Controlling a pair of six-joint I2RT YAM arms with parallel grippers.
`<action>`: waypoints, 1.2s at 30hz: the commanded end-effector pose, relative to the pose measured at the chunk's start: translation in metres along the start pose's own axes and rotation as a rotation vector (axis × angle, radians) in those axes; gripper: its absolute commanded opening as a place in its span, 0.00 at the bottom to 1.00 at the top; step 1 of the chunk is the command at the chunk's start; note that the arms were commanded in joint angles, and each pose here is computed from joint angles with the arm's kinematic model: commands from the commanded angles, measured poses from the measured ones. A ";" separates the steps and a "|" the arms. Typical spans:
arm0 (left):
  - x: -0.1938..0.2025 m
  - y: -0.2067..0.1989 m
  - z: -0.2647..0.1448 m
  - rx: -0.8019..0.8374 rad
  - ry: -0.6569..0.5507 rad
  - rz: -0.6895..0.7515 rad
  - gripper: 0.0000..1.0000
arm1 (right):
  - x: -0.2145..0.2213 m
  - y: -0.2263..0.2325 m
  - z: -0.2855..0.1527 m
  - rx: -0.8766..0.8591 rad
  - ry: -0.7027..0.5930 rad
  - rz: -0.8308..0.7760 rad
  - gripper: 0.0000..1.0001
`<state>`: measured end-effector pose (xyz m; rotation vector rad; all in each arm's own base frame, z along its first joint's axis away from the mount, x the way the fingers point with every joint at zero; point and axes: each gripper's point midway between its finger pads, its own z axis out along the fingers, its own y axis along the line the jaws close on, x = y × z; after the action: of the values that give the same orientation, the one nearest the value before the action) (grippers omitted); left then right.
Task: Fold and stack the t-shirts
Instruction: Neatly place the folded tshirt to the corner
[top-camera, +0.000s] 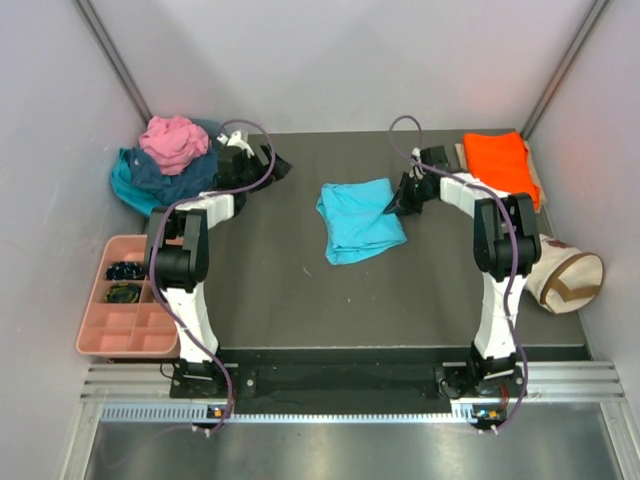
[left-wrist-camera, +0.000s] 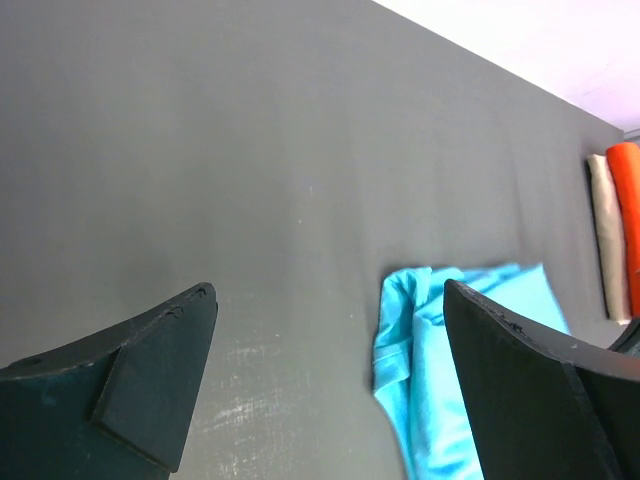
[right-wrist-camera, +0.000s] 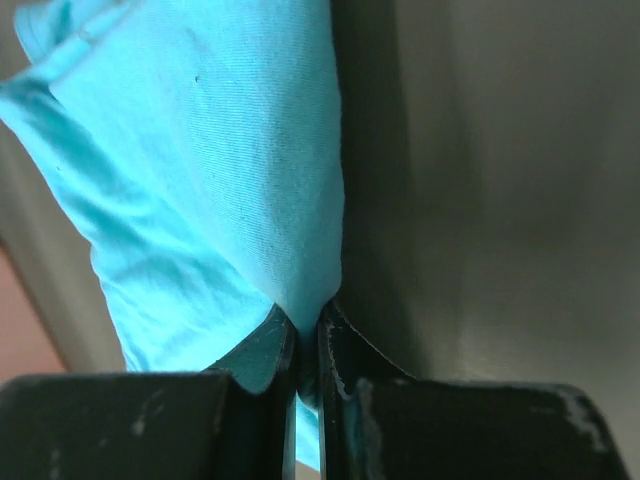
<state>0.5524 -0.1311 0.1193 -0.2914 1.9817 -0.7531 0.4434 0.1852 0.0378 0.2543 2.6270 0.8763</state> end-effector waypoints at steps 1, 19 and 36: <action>-0.017 -0.018 -0.005 0.068 -0.056 0.012 0.99 | -0.037 -0.017 -0.027 0.202 -0.034 -0.124 0.00; -0.013 -0.016 -0.004 0.071 -0.044 -0.007 0.99 | -0.153 -0.092 -0.112 0.733 -0.245 -0.284 0.00; 0.021 -0.002 0.008 0.086 0.027 -0.083 0.99 | -0.238 -0.090 -0.175 0.710 -0.516 -0.285 0.00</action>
<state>0.5475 -0.1425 0.0976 -0.3431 2.0002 -0.8623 0.5636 -0.0382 0.1174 0.2082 2.4741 -0.2625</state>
